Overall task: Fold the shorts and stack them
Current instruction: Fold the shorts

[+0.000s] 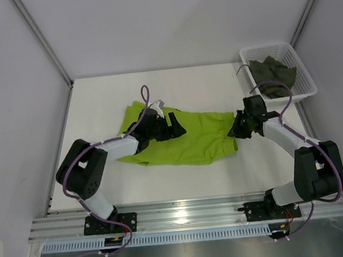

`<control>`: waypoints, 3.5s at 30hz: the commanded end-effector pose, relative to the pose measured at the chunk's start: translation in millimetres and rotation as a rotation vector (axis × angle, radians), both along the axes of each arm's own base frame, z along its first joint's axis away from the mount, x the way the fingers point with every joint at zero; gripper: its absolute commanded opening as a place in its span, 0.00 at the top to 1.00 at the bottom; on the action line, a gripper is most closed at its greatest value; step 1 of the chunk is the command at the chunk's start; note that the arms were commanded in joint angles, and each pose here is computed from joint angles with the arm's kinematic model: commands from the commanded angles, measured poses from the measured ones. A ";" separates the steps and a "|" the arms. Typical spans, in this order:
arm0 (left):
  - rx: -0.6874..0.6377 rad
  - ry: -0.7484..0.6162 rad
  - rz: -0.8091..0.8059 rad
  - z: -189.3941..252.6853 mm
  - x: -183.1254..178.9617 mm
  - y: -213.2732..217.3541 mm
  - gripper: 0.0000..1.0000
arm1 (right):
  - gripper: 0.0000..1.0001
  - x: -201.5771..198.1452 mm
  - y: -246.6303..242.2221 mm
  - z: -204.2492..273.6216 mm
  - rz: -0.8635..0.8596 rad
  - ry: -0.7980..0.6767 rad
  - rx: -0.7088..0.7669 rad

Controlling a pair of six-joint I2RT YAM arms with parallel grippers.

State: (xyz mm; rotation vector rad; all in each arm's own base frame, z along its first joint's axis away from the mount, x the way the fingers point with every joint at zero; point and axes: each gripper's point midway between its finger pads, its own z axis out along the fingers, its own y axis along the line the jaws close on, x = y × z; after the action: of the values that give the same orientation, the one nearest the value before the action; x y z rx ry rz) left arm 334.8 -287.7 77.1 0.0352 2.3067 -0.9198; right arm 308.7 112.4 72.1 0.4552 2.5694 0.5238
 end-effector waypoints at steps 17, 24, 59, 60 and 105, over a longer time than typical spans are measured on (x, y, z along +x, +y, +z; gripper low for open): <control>0.002 0.063 0.054 -57.2 -5.2 -51.7 0.19 | 1.00 29.3 49.3 139.7 0.119 -0.167 0.052; -0.059 0.058 0.082 -47.0 -13.2 -61.2 0.19 | 1.00 32.8 78.7 147.2 0.144 -0.174 0.101; 0.052 -0.005 0.417 -25.8 -18.1 163.2 0.20 | 1.00 37.0 31.3 146.0 0.235 -0.167 -0.023; 0.056 0.010 0.413 -33.7 -18.8 162.5 0.20 | 1.00 38.2 32.8 150.4 0.234 -0.175 -0.014; 0.020 0.027 0.329 -57.3 -59.0 116.1 0.25 | 0.93 33.4 240.6 93.9 0.348 -0.024 -0.217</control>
State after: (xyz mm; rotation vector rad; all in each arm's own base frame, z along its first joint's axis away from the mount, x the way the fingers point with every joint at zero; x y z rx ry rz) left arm 286.2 -174.6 35.7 -0.3177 2.2032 -0.7600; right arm 342.0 332.8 138.9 -0.0872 2.7187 0.2902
